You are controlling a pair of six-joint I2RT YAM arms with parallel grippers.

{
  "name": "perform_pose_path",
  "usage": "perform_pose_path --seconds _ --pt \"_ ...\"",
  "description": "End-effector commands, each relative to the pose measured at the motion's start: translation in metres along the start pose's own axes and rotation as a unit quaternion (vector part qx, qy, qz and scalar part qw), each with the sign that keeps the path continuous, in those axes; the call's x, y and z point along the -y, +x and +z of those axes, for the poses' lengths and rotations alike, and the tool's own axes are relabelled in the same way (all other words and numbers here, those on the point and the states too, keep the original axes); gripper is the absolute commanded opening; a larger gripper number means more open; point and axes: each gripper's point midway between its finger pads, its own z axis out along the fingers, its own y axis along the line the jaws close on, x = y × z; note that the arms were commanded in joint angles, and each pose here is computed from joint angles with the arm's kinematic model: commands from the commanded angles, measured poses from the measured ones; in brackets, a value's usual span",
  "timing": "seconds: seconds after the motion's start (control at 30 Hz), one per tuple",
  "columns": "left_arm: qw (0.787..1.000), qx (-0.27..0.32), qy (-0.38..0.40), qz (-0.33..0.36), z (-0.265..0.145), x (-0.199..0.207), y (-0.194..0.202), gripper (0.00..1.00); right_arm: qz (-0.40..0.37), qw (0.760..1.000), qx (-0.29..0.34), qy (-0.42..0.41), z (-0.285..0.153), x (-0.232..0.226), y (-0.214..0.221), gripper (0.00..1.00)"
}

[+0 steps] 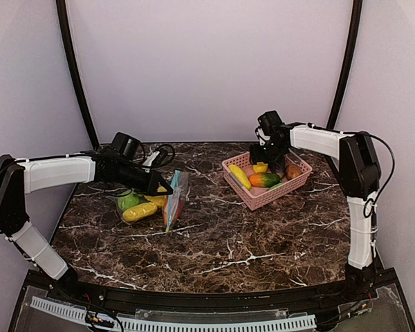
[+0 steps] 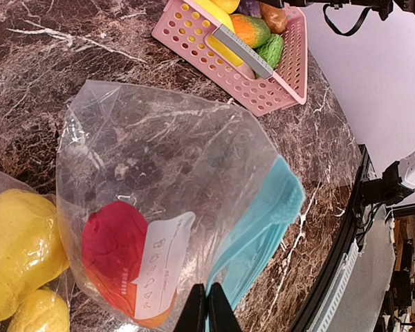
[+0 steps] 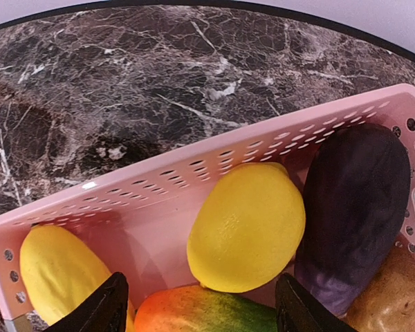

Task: Place the food in the zip-top bag and seal the zipper
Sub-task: Pick up the fake fruit from the bin.

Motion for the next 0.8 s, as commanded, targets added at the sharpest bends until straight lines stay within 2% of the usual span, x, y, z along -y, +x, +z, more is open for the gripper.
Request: perform_pose_path --seconds 0.0,0.17,0.53,0.77 --pt "1.000 -0.005 0.001 -0.002 0.002 -0.004 0.004 0.01 0.022 0.999 0.012 0.040 0.010 0.022 -0.011 0.72" --pt "1.000 -0.008 0.005 -0.005 0.004 -0.004 0.005 0.01 0.032 0.998 0.002 0.048 0.029 0.032 -0.007 0.75" --pt "1.000 -0.007 0.010 -0.004 0.004 -0.002 0.004 0.00 0.051 0.998 -0.013 0.038 0.064 0.039 -0.004 0.74" --pt "1.000 0.010 0.013 0.006 -0.003 0.004 -0.003 0.01 0.054 0.998 -0.003 0.033 0.053 0.038 -0.010 0.56"
